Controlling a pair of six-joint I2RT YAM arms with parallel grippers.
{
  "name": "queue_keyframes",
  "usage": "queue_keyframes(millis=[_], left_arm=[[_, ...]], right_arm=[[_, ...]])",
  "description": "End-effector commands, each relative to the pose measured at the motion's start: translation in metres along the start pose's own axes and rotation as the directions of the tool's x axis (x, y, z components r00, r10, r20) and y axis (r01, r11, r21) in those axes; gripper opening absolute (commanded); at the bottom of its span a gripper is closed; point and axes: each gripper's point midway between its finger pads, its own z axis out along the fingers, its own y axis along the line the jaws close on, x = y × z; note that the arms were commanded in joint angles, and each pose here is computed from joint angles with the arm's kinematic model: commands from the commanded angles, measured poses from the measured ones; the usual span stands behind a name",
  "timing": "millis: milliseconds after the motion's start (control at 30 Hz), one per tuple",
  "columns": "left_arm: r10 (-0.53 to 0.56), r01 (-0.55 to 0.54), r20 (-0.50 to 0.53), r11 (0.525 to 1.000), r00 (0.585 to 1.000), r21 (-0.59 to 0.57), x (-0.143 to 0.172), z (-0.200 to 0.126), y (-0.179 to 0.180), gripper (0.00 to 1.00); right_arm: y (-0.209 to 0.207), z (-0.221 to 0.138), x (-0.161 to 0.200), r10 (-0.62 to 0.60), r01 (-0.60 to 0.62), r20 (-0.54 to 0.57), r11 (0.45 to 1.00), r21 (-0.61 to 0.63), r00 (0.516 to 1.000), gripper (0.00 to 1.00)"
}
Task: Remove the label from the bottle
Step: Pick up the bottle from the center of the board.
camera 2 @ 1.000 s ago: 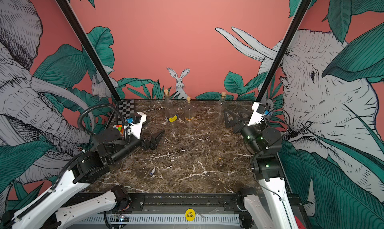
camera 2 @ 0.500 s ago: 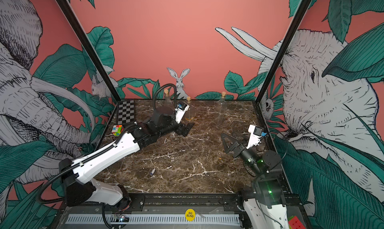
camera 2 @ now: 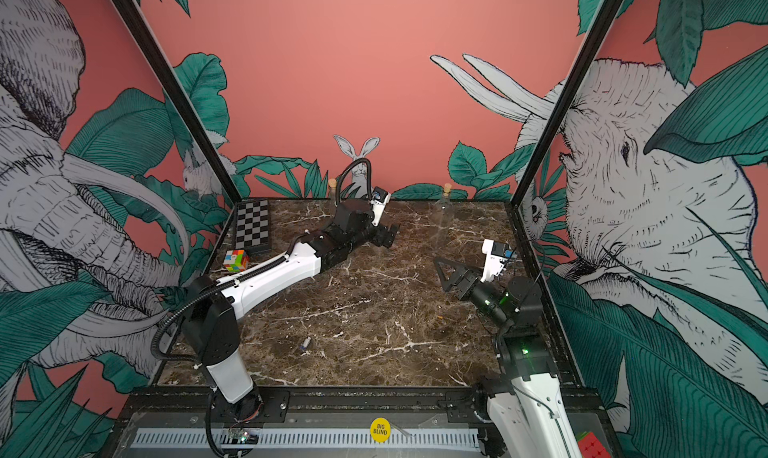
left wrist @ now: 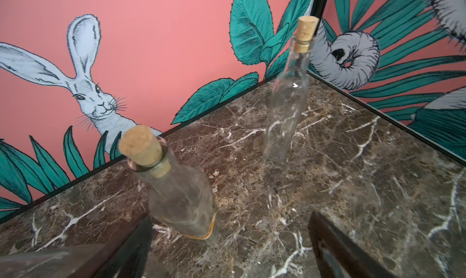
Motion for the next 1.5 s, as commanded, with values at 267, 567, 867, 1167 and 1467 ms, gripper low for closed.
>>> queue_keyframes(millis=[267, 567, 867, 1167, 1467], left_arm=[[0.000, -0.001, 0.068, 1.000, 0.998, 0.015, -0.027, 0.023, 0.016, 0.95], [-0.016, 0.013, 0.063, 0.999, 0.998, 0.036, -0.024, 0.041, 0.016, 0.79], [-0.016, 0.014, 0.055, 0.999, 0.998, 0.036, -0.018, 0.043, 0.015, 0.63], [-0.031, 0.027, 0.061, 0.998, 0.998, 0.054, -0.015, 0.038, 0.013, 0.31], [-0.044, 0.030, 0.117, 0.993, 0.992, 0.115, -0.032, 0.001, 0.007, 0.00]], right_arm=[[0.016, -0.004, -0.010, -0.037, 0.039, 0.038, 0.998, -0.055, 0.999, 0.96], [0.010, -0.001, -0.006, -0.029, 0.030, 0.026, 0.999, -0.038, 0.999, 0.93], [0.004, 0.000, -0.004, -0.021, 0.021, 0.024, 1.000, -0.016, 0.999, 0.91], [0.002, 0.001, -0.006, -0.016, 0.016, 0.028, 1.000, -0.004, 0.999, 0.90], [0.000, 0.001, -0.008, -0.028, 0.028, 0.028, 1.000, 0.015, 0.999, 0.89]])
